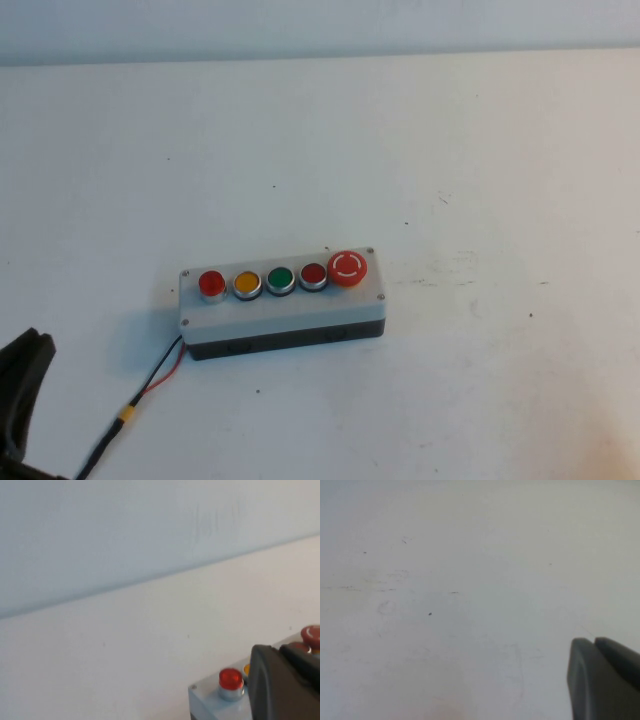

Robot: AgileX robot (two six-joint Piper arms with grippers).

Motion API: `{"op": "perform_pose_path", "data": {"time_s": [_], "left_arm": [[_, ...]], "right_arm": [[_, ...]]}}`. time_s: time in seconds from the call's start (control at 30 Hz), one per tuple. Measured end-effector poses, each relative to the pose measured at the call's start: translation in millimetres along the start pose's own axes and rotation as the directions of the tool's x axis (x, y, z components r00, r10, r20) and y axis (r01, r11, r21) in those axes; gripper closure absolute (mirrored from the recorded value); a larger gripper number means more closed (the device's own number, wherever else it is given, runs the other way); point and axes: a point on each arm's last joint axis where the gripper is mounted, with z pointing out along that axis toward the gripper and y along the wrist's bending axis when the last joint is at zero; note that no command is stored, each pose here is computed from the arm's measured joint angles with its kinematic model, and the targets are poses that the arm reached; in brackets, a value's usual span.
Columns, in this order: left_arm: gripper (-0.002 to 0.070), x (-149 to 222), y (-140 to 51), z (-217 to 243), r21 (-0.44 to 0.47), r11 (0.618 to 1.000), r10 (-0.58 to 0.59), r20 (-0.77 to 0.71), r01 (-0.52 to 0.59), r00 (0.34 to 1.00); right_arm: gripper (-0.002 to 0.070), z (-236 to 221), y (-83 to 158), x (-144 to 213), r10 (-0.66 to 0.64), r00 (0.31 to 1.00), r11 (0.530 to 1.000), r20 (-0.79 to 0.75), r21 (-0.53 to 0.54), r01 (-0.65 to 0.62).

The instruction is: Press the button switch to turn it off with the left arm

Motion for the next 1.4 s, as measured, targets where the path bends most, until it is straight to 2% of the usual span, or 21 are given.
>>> {"op": "perform_pose_path", "data": {"time_s": [0.17,0.3,0.43,0.6,0.8,0.93,1.4], "left_arm": [[0.0677,19.0,-5.3,-6.9,-0.015,0.999,0.038,0.172,-0.036,0.984],[0.0677,32.0,-4.8,-12.7,-0.049,0.999,0.015,0.211,-0.004,0.977],[0.0677,36.1,-0.2,-17.8,-0.124,0.992,0.006,0.226,0.023,0.974],[0.0677,44.9,1.6,-23.3,-0.182,0.983,-0.002,0.157,0.031,0.988],[0.0677,71.1,-5.6,-24.4,-0.118,0.993,-0.038,-0.117,0.024,0.992],[0.0677,81.4,-8.5,-26.0,-0.095,0.995,-0.064,-0.23,0.043,0.971],[0.0677,82.4,-8.8,-26.3,-0.094,0.995,-0.066,-0.239,0.045,0.969]], "right_arm": [[0.0692,0.0,0.0,0.0,0.0,1.0,1.0,0.0,0.0,0.0],[0.0692,0.0,0.0,0.0,0.0,1.0,1.0,0.0,0.0,0.0],[0.0692,0.0,0.0,0.0,0.0,1.0,1.0,0.0,0.0,0.0],[0.0692,0.0,0.0,0.0,0.0,1.0,1.0,0.0,0.0,0.0],[0.0692,0.0,0.0,0.0,0.0,1.0,1.0,0.0,0.0,0.0],[0.0692,0.0,0.0,0.0,0.0,1.0,1.0,0.0,0.0,0.0],[0.0692,0.0,0.0,0.0,0.0,1.0,1.0,0.0,0.0,0.0]]}}
